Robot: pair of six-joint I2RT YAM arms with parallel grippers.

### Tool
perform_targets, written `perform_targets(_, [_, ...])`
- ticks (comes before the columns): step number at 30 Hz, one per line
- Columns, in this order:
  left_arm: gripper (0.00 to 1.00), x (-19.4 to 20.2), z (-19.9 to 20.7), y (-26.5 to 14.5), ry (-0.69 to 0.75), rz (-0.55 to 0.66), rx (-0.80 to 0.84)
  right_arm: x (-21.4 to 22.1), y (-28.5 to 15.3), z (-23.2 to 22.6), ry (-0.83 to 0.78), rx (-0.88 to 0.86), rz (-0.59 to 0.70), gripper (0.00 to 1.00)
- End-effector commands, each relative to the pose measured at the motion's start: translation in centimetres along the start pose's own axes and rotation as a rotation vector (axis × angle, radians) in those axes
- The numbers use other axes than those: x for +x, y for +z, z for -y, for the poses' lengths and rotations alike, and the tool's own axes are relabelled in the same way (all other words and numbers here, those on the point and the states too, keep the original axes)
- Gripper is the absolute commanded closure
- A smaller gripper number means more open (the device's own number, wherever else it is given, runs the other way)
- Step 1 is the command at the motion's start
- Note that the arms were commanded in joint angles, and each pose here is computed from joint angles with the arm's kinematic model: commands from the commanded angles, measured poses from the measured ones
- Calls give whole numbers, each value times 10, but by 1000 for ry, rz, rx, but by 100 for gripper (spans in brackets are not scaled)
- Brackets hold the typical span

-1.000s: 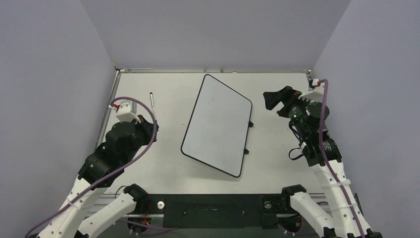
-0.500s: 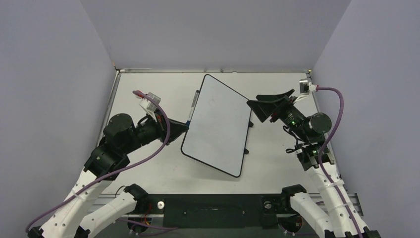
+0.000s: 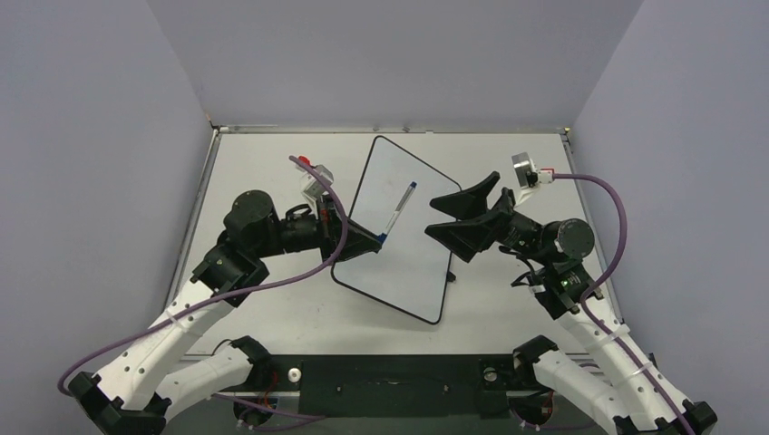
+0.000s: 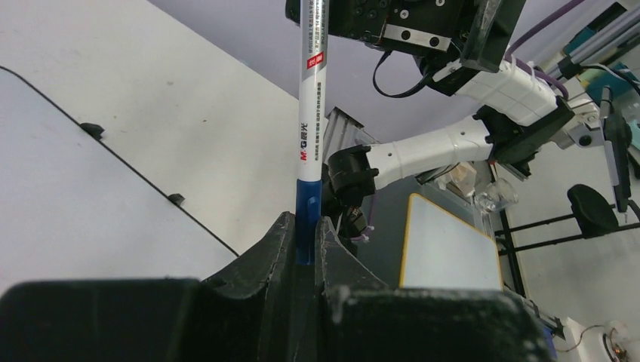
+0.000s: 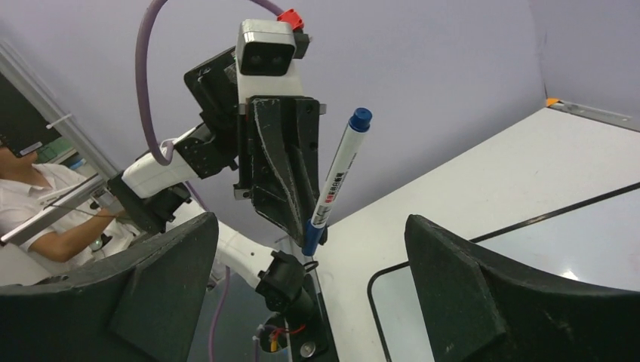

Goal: Write a sentence on the whiteboard
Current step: Pass from the left arm to the right

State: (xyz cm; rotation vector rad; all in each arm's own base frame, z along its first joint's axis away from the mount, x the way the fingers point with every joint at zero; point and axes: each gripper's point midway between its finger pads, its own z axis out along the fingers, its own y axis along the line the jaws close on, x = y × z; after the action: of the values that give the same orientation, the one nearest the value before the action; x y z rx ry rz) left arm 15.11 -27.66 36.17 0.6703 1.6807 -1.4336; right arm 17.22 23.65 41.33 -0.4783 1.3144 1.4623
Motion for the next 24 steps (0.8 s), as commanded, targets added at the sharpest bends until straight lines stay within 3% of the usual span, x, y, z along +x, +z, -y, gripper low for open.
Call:
perform_targets(1, [100,-21,35,5,84,49,156,-17,6,-27,-101,-81,52,11])
perform_targets(24, [100,2,71,35,99,-65,369,-11,21,-56,-101,-209,31,17])
